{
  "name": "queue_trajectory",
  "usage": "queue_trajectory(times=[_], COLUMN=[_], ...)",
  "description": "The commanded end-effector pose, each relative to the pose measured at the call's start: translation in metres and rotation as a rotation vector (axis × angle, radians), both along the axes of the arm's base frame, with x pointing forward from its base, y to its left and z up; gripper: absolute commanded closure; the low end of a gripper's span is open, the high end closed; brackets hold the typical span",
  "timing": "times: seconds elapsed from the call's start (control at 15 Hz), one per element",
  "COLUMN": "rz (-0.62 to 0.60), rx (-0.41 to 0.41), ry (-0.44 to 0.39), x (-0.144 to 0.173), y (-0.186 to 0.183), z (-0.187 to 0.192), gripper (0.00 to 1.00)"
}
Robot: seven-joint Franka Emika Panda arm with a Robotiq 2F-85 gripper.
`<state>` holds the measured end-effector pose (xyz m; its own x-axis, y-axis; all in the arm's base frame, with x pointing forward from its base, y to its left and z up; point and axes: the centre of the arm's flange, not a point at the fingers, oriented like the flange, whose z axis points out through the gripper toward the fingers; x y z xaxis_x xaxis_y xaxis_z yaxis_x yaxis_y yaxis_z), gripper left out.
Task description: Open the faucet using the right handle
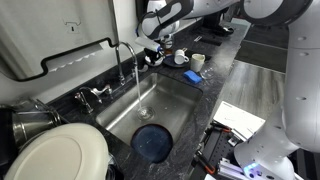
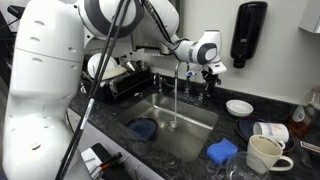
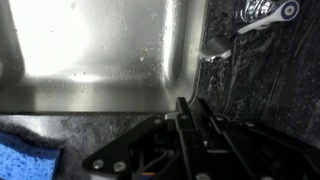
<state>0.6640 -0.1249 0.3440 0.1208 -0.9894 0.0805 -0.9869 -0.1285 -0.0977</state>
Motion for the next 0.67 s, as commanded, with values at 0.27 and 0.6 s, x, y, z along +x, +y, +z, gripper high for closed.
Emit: queue_trajectory(times=[0.27,0.6], rz=[0.101,0.128], rx=[-0.057,-0.058], ry=[0.052,0.094], x=[-0.040,-0.055], y=[-0.011,-0.016], z=[0.070,0.096], gripper=[0.96,0.96])
